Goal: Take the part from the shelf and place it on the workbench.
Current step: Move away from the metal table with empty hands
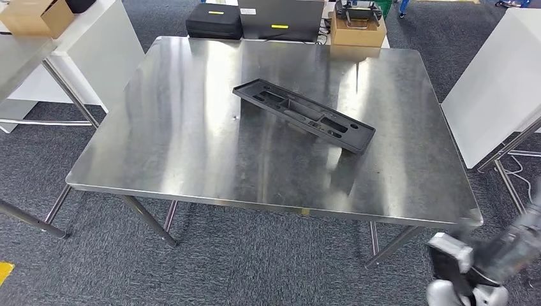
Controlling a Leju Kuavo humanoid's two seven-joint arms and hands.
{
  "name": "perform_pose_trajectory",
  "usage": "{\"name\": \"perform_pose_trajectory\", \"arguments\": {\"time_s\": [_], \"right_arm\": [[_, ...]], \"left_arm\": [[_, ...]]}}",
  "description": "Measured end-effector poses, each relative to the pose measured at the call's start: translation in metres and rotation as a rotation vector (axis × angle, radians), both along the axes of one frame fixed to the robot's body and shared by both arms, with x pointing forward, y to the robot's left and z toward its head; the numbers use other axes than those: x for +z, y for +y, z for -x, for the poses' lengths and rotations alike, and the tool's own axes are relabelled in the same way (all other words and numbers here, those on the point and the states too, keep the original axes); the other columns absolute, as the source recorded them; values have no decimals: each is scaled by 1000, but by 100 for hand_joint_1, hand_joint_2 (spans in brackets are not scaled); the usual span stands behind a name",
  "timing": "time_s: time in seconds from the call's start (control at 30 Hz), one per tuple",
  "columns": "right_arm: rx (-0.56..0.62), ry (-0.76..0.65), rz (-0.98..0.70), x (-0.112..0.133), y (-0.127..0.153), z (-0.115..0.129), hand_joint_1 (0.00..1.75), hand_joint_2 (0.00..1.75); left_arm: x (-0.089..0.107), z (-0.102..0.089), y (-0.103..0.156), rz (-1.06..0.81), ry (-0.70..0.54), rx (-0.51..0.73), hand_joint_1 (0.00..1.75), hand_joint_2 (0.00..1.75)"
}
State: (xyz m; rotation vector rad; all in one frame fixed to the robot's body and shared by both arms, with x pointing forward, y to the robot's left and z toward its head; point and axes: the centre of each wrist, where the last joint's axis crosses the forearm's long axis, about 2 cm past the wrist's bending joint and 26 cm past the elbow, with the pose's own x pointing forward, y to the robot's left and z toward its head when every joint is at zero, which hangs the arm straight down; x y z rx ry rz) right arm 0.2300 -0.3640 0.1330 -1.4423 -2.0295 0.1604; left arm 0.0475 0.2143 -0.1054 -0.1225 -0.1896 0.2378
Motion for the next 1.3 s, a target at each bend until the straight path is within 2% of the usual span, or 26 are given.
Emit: {"name": "perform_pose_trajectory", "arguments": {"time_s": [0.13,0.23,0.4,0.57,0.67,0.8,0.9,1.03,1.17,1.3], "right_arm": [[-247,30,-211,-31,-57,26,0,0],[-357,62,-268,-50,-82,44,0,0],[-445,106,-305,-67,-98,59,0,0],[-496,120,-369,-73,-104,62,0,0],[-496,82,-610,-85,-114,62,0,0],[-442,63,-1030,-123,-127,71,0,0],[-505,176,-1199,-153,-123,82,0,0],[-651,474,-1392,-187,-95,96,0,0],[-748,769,-1481,-206,-57,106,0,0],[-778,944,-1531,-217,-31,116,0,0]], "left_arm": [[0,-2,0,4,-3,-8,0,0],[0,-2,-1,7,-2,-12,0,0],[0,-2,-2,8,-2,-12,0,0],[1,-3,-2,13,-4,-13,0,0],[1,-3,-3,18,-8,-15,0,0],[0,-1,-2,19,-10,-19,0,0],[0,-1,-1,16,-11,-19,0,0],[0,-1,0,7,-8,0,0,0],[0,-1,-2,4,-6,15,0,0],[1,-1,-4,5,-6,15,0,0]]}}
